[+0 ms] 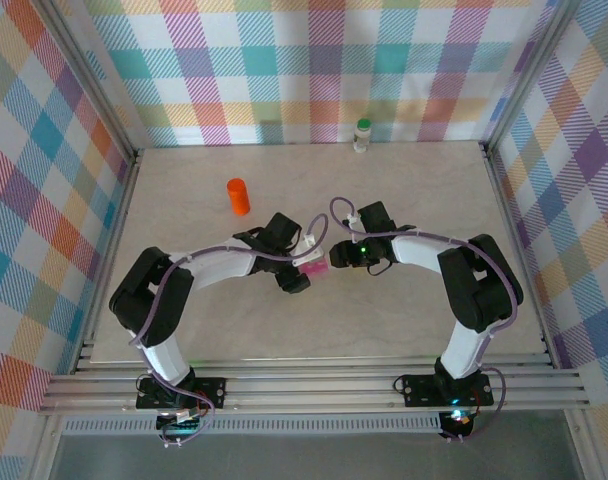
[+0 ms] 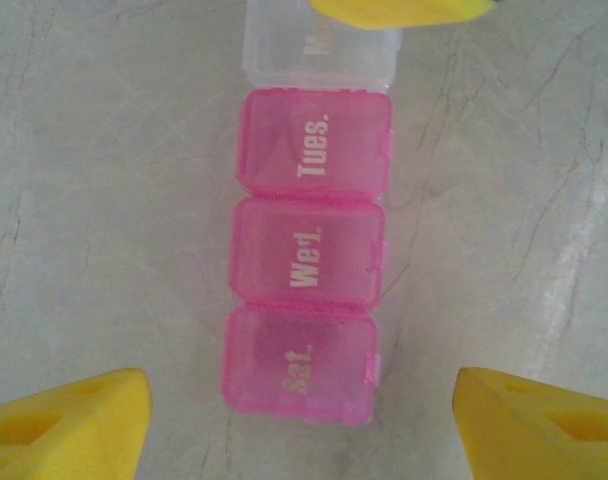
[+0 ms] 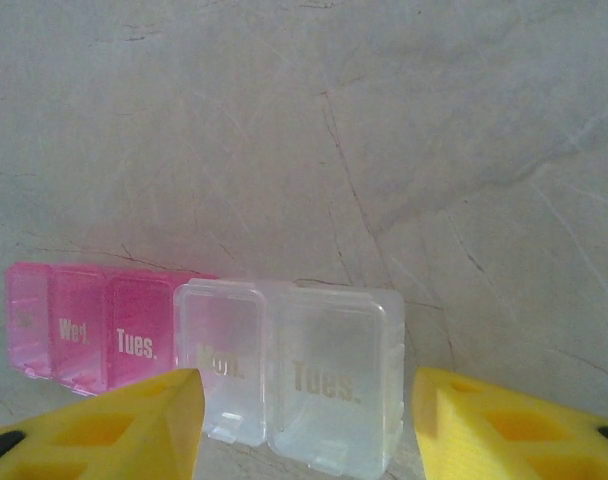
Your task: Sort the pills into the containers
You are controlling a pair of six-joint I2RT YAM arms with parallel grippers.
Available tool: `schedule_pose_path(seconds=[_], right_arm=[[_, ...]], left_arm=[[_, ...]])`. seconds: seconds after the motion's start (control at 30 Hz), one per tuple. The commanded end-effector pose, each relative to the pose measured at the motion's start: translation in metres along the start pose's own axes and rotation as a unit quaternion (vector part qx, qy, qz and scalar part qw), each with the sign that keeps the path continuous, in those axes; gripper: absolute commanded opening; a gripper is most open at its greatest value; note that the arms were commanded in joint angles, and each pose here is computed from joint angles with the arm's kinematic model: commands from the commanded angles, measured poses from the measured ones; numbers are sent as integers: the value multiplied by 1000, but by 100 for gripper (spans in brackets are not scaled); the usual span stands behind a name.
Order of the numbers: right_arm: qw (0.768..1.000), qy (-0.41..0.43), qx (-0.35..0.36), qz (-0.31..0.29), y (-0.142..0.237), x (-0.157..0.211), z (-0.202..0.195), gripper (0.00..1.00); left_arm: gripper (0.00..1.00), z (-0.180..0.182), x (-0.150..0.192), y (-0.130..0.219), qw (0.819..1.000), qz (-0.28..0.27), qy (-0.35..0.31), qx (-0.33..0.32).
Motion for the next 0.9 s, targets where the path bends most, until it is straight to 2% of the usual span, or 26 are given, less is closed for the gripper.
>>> schedule_pose_path(seconds=[0.0,0.4,0.87], right_arm=[[1000,7,-13,0,0,-8,7,57],[1000,0,-9,29,-14,-4,1,52],[999,-2,-7,35,-17,-3,0,52]], left_arm=[[78,7,-6,0,1000,-2,-5,9],[76,8,-1,0,997,13,4,72],[73,12,1,-17,996,37,-2,80]])
Point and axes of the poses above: each hand's point on the last joint's axis, 136 mm out from that joint toward the fingers, its own y axis back along the fingers, its own z axis along the line the jaws close on, x = y × z, the point moved 4 cm from there along y, back along the fingers, and after that the axes turned 2 degrees about -y, right-handed, at the moved point
